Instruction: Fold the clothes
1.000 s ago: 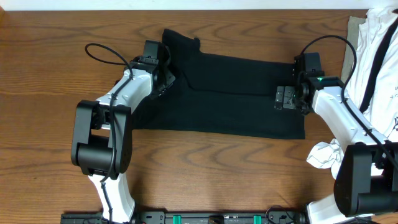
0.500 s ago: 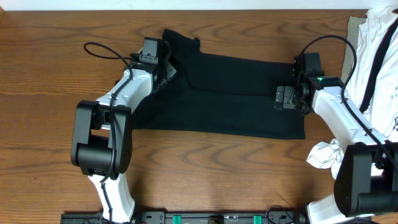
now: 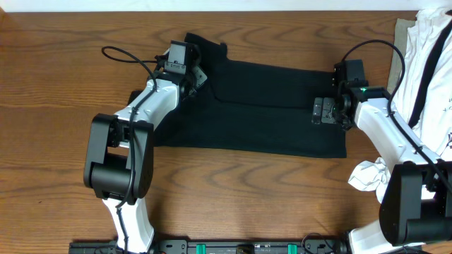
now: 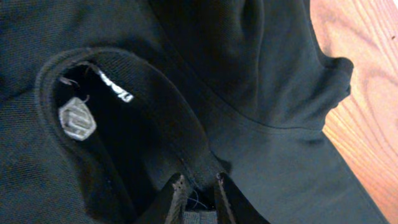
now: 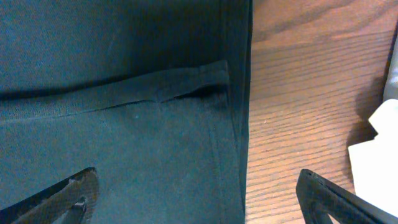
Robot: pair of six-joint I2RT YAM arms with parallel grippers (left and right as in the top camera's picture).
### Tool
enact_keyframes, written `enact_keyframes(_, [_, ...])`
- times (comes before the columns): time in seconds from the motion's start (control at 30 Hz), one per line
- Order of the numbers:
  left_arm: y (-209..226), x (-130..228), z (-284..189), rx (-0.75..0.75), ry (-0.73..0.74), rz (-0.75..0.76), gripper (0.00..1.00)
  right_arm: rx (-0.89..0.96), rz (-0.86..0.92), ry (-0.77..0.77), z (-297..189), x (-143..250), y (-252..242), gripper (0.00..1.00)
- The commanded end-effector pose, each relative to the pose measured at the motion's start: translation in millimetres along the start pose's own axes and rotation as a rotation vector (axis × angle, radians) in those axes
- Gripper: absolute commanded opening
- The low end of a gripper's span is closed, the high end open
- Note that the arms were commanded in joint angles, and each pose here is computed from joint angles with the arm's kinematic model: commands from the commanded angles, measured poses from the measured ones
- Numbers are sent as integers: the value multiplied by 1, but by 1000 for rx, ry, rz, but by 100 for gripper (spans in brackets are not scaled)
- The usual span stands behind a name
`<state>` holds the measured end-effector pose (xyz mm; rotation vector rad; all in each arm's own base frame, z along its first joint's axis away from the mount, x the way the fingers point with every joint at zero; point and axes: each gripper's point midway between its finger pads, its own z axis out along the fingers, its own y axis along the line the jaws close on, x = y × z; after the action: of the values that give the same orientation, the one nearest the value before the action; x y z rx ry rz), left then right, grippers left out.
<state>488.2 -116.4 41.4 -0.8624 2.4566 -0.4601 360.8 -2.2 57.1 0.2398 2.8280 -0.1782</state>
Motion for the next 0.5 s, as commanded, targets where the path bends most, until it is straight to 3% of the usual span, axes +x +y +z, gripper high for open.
enact_keyframes(0.0, [-17, -28, -28, 56, -71, 5, 19, -3, 5, -15, -4, -5, 0, 99])
enact_keyframes(0.2, [1, -49, -74, 3, -101, 28, 13, -3, 5, -15, -4, -5, 0, 99])
enact_keyframes(0.33, [33, -39, -74, -99, -31, 10, 6, -3, 5, -15, -4, -5, 0, 99])
enact_keyframes(0.47, [59, -24, -62, -183, 51, 62, 6, -3, 5, -15, -4, -5, 0, 99])
